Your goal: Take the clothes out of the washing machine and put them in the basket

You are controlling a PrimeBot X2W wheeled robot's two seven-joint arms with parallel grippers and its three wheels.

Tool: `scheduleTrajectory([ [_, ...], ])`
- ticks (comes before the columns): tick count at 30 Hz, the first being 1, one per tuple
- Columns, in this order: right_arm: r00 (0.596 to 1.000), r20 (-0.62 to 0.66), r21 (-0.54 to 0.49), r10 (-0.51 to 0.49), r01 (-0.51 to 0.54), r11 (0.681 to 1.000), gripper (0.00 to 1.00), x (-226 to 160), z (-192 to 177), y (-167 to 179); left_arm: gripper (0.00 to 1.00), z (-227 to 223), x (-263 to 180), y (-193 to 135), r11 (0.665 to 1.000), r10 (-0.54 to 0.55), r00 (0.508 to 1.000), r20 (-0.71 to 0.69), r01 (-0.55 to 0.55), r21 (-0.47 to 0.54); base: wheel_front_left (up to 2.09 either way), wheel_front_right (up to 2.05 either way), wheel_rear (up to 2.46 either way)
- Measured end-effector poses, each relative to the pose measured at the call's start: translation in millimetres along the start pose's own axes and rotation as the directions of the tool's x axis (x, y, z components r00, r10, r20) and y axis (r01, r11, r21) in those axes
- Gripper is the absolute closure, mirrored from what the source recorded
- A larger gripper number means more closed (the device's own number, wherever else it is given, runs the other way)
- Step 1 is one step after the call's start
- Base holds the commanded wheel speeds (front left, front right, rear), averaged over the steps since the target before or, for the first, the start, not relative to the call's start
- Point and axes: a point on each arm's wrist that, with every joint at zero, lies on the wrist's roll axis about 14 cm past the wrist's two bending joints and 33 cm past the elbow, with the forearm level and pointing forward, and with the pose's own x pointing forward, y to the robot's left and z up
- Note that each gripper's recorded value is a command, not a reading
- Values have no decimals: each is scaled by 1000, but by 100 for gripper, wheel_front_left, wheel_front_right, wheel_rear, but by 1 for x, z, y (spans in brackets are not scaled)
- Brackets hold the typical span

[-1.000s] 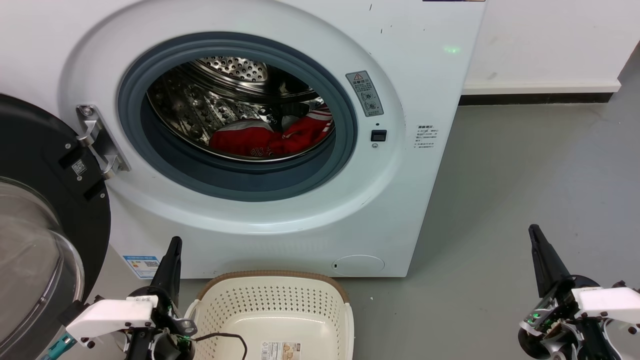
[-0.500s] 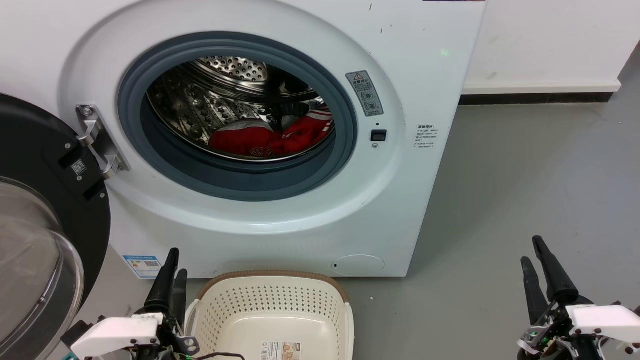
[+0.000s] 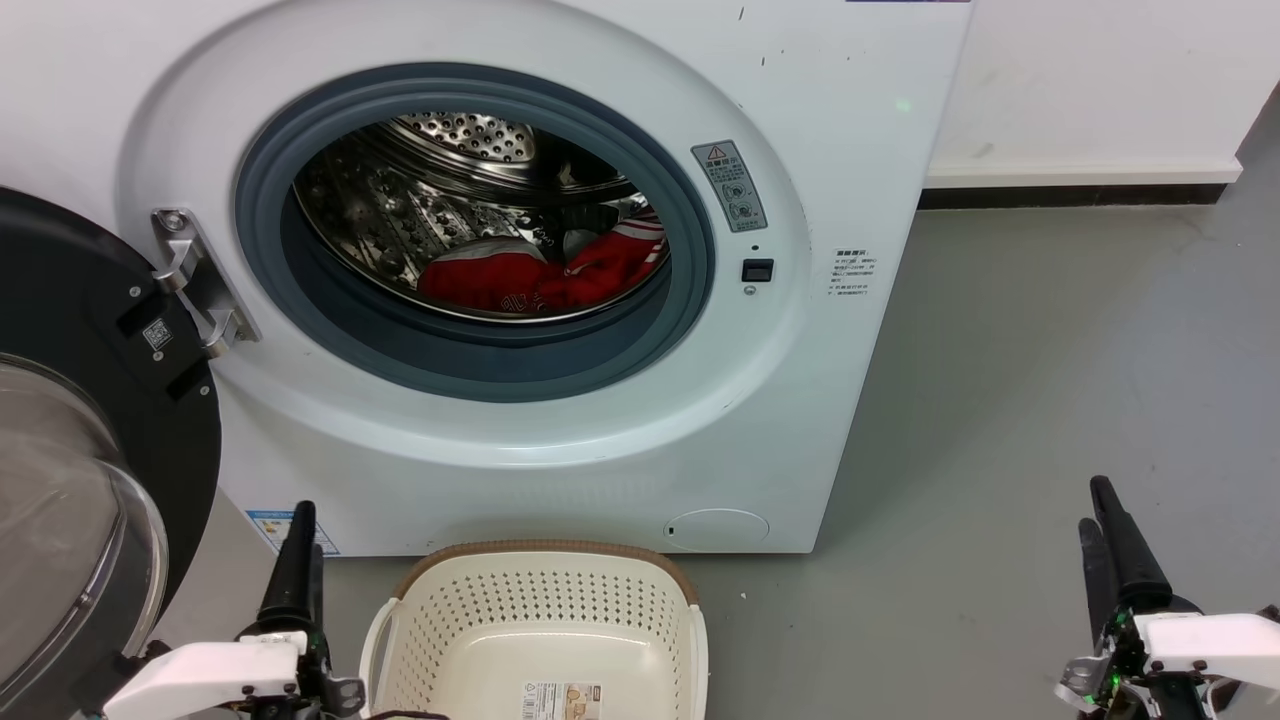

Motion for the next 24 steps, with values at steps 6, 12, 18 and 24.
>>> scheduleTrajectory([
  [6, 999, 32, -145, 22, -17, 989, 0, 1, 10, 7, 0, 14, 1, -8, 995, -24, 998, 49, 19, 98, 0, 0, 0],
  [12, 995, 41, -322, 92, -74, 944, 0, 4, 13, 29, 0, 25, 2, -19, 980, -53, 995, 87, 35, 196, 0, 0, 0],
  [18, 986, 22, -495, 163, -131, 859, 0, 4, 8, 52, 0, 28, 4, -38, 946, -109, 989, 104, 71, 317, 0, 0, 0],
  [24, 974, -2, -615, 224, -178, 768, 0, 3, 0, 70, 0, 26, 3, -55, 900, -153, 982, 107, 94, 425, 0, 0, 0],
])
